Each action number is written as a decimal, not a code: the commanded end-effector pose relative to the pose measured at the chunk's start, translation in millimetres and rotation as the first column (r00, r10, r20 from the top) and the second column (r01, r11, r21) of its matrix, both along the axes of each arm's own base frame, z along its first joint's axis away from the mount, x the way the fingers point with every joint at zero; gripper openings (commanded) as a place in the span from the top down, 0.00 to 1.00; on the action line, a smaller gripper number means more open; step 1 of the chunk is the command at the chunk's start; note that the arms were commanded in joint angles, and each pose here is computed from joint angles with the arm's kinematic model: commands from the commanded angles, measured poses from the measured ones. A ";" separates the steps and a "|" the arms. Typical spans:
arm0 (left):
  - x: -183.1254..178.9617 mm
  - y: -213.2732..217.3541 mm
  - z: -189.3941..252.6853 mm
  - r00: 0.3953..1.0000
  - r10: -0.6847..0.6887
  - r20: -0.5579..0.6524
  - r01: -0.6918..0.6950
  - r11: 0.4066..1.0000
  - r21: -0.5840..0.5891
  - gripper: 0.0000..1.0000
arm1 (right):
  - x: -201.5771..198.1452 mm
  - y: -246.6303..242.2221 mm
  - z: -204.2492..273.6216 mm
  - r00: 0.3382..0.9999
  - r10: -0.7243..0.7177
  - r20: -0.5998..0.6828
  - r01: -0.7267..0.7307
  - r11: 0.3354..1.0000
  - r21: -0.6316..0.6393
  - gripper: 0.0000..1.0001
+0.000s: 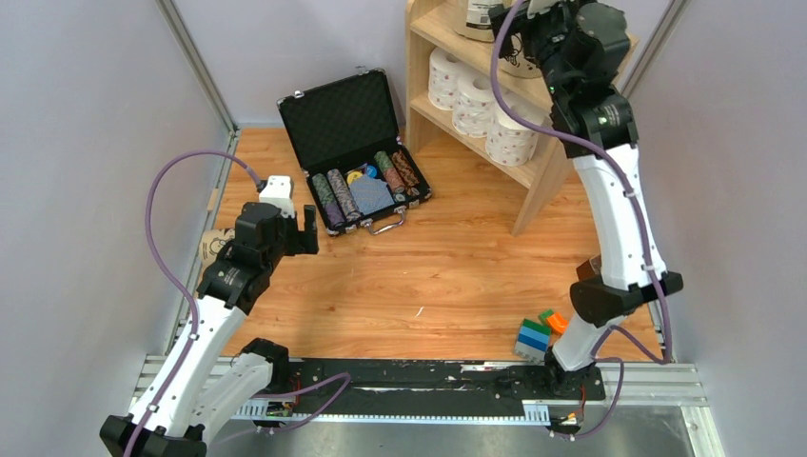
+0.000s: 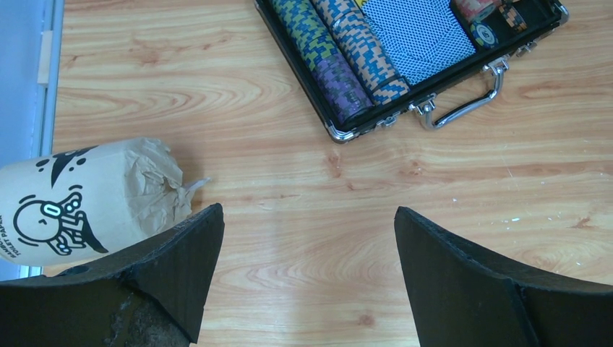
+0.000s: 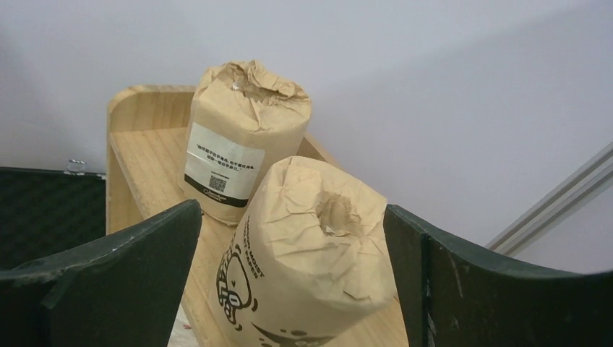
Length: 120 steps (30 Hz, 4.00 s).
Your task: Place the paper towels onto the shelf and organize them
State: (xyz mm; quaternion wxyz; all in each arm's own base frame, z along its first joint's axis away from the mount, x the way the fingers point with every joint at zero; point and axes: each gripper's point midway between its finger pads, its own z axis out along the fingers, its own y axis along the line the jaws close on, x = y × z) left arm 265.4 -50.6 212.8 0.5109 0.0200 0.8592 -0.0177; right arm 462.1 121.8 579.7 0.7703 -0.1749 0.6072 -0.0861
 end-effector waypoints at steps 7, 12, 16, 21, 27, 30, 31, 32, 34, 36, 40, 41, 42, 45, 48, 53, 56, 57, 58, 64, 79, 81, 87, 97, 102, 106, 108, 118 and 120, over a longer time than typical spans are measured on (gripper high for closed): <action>3.5 -1.4 10.5 0.999 -0.012 0.051 0.013 1.000 -0.008 0.05 | -93.9 -25.3 48.9 0.990 0.073 0.120 -0.098 0.971 0.216 0.00; 3.2 -2.7 10.4 0.999 -0.018 0.050 0.019 1.000 -0.012 0.05 | -90.2 -34.8 16.7 0.996 0.092 0.016 -0.093 0.957 0.275 0.00; 3.2 -2.7 9.2 0.999 -0.019 0.046 0.019 1.000 -0.012 0.05 | -71.4 -40.6 -11.6 0.992 0.102 -0.073 -0.074 0.948 0.310 0.01; 2.5 -3.0 8.3 0.999 -0.020 0.042 0.021 1.000 -0.013 0.04 | -49.3 -43.0 -39.1 0.979 0.136 -0.153 -0.076 0.934 0.350 0.07; 2.6 -3.6 5.5 0.999 -0.021 0.026 0.021 1.000 -0.012 0.04 | -25.6 -36.0 -59.6 0.959 0.194 -0.205 -0.110 0.926 0.360 0.11; 3.2 -4.0 4.6 1.000 -0.022 0.022 0.022 1.000 -0.011 0.04 | -9.5 -31.2 -64.1 0.954 0.211 -0.215 -0.124 0.925 0.358 0.13; 3.7 -3.8 4.0 1.000 -0.021 0.019 0.021 1.000 -0.009 0.04 | -4.8 -28.4 -65.4 0.950 0.223 -0.218 -0.135 0.924 0.358 0.14; 3.8 -3.9 4.2 1.000 -0.021 0.020 0.022 1.000 -0.009 0.04 | -0.1 -26.6 -66.1 0.948 0.232 -0.218 -0.144 0.923 0.357 0.15; 4.2 -3.7 4.3 1.000 -0.020 0.019 0.020 1.000 -0.008 0.04 | 8.1 -22.3 -66.0 0.943 0.251 -0.217 -0.162 0.919 0.358 0.16; 4.1 -2.9 4.0 1.000 -0.017 0.019 0.017 1.000 -0.004 0.04 | 17.5 -18.1 -65.9 0.941 0.265 -0.213 -0.177 0.917 0.359 0.17; 4.0 -0.2 3.5 1.000 -0.006 0.016 0.006 1.000 0.004 0.04 | 38.1 -13.2 -68.1 0.938 0.278 -0.208 -0.191 0.914 0.359 0.18; 3.9 -0.1 3.1 1.000 -0.005 0.014 0.005 1.000 0.006 0.04 | 41.5 -13.3 -68.0 0.939 0.276 -0.206 -0.189 0.913 0.360 0.17; 3.9 0.2 2.7 1.000 -0.004 0.012 0.004 1.000 0.007 0.04 | 43.2 -13.5 -67.6 0.941 0.271 -0.204 -0.185 0.914 0.362 0.17; 3.5 1.5 1.7 1.000 0.003 0.007 -0.003 1.000 0.012 0.03 | 38.8 -16.6 -65.9 0.944 0.260 -0.203 -0.173 0.914 0.367 0.09; 3.8 2.4 0.5 1.000 0.012 -0.002 -0.012 1.000 0.012 0.02 | 25.1 -19.2 -65.5 0.945 0.254 -0.206 -0.166 0.915 0.369 0.00; 4.6 1.0 -4.3 0.999 0.020 -0.030 -0.020 1.000 0.004 0.01 | -16.3 -28.3 -54.6 0.955 0.233 -0.183 -0.153 0.916 0.371 0.00; 6.5 -1.2 -11.4 0.997 0.029 -0.070 -0.030 1.000 -0.007 0.01 | -49.8 -27.2 -44.0 0.952 0.266 -0.154 -0.189 0.902 0.388 0.00; 6.5 -1.1 -15.8 0.995 0.035 -0.092 -0.035 0.999 -0.003 0.01 | -62.8 -22.8 -41.6 0.944 0.298 -0.145 -0.219 0.890 0.399 0.00; 6.8 0.3 -17.6 0.993 0.053 -0.102 -0.054 0.999 -0.004 0.00 | -74.5 -18.7 -41.4 0.934 0.327 -0.140 -0.246 0.878 0.411 0.00; 6.3 13.9 -38.1 0.959 0.184 -0.217 -0.183 0.983 0.026 0.00 | -126.7 15.7 -76.9 0.835 0.524 -0.168 -0.396 0.784 0.477 0.00; 1.8 73.6 -39.8 0.843 0.458 -0.281 -0.480 0.877 -0.011 0.00 | -154.1 35.7 -78.6 0.755 0.639 -0.145 -0.524 0.722 0.452 0.00; -0.2 88.4 -38.9 0.815 0.507 -0.280 -0.532 0.847 -0.016 0.00 | -166.2 49.1 -80.5 0.696 0.705 -0.133 -0.578 0.661 0.478 0.00; -10.6 151.0 -40.9 0.648 0.712 -0.270 -0.747 0.663 -0.044 0.00 | -197.4 103.7 -113.4 0.617 0.771 -0.160 -0.662 0.618 0.425 0.00; -18.0 202.8 -47.0 0.265 0.906 -0.329 -0.962 0.223 -0.160 0.00 | -220.6 131.0 -130.7 0.543 0.818 -0.193 -0.701 0.567 0.433 0.00; -21.2 211.7 -53.6 0.108 0.938 -0.328 -0.974 0.034 -0.224 0.00 | -218.6 131.5 -134.1 0.546 0.813 -0.204 -0.696 0.576 0.429 0.00; -13.1 212.4 -64.5 0.054 0.927 -0.370 -0.961 -0.052 -0.271 0.00 | -214.5 132.0 -139.4 0.559 0.800 -0.219 -0.688 0.595 0.416 0.00; -7.3 212.3 -75.6 0.051 0.919 -0.392 -0.963 -0.059 -0.264 0.00 | -213.6 132.3 -141.7 0.565 0.795 -0.223 -0.689 0.603 0.403 0.00; 20.8 214.3 -150.5 0.086 0.852 -0.517 -0.990 0.015 -0.139 0.00 | -206.5 136.7 -154.7 0.593 0.766 -0.247 -0.683 0.641 0.349 0.00; 27.4 211.2 -163.3 0.109 0.832 -0.545 -0.991 0.049 -0.125 0.00 | -205.6 139.0 -156.9 0.594 0.764 -0.252 -0.684 0.644 0.343 0.00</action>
